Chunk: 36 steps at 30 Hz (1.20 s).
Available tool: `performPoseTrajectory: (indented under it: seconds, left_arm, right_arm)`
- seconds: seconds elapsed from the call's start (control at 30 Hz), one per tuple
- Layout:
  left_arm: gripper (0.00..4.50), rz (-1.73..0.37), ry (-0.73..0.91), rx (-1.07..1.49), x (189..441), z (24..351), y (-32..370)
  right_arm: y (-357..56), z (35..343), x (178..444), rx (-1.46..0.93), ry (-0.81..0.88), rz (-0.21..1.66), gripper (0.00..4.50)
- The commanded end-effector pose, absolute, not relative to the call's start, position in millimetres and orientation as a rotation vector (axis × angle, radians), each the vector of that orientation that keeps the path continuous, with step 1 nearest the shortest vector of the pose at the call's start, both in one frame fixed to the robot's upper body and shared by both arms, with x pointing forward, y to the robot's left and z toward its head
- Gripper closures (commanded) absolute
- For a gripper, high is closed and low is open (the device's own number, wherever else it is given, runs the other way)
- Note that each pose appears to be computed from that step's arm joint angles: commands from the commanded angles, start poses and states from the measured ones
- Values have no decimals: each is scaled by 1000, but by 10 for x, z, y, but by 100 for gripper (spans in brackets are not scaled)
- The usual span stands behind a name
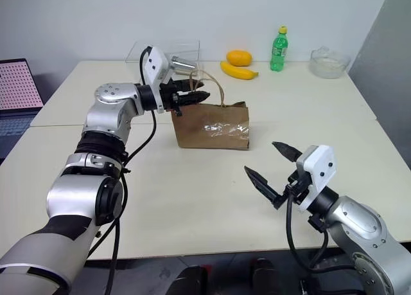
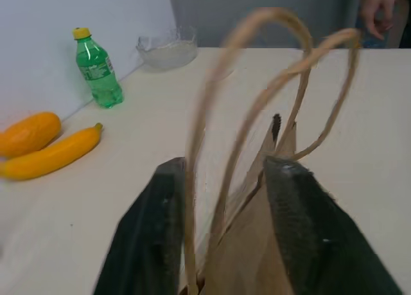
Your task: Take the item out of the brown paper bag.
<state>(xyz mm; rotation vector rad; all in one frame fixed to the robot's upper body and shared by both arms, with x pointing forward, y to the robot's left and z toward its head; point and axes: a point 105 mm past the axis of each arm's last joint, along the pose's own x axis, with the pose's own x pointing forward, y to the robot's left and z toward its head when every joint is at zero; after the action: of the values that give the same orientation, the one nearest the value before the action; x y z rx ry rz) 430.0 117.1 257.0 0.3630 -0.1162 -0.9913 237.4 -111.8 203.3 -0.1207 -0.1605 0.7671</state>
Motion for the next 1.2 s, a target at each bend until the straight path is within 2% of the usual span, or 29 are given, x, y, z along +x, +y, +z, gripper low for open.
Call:
performPoseTrajectory:
  seconds: [0.03,0.17,0.4,0.5,0.63,0.73,0.93,0.97,1.1,1.2]
  left_arm:
    - [133,-981,-194,423,4241,2757,1217]
    - [10,-988,-189,443,4118,2671,1394]
    - [10,-917,-228,353,3855,2634,1626]
    - [10,-859,-241,257,3645,2549,1713]
    - [7,-848,-258,175,3259,2383,1655]
    - [7,-814,-285,131,3038,2299,1616]
    - [7,-691,-324,92,2848,2159,1651]
    - [7,-677,-331,89,2837,2156,1659]
    - [7,-651,-331,90,2785,2084,1658]
    - [7,-661,-321,103,2776,2048,1640]
  right_arm:
    - [-1083,2129,2350,-135,-210,785,0]
    - [-1097,2121,2372,-141,-202,790,0]
    - [-1138,2081,2525,-169,-175,767,0]
    - [-1166,2158,2707,-164,-190,745,0]
    - [-1256,2258,3092,-207,-191,686,92]
    - [-1221,2420,3442,-231,-207,665,201]
    - [-1093,2743,4061,-298,-219,678,426]
    - [-1070,2756,4124,-320,-216,687,446]
    - [-871,2699,4543,-472,-138,674,446]
    - [-784,2602,4651,-562,-99,671,446]
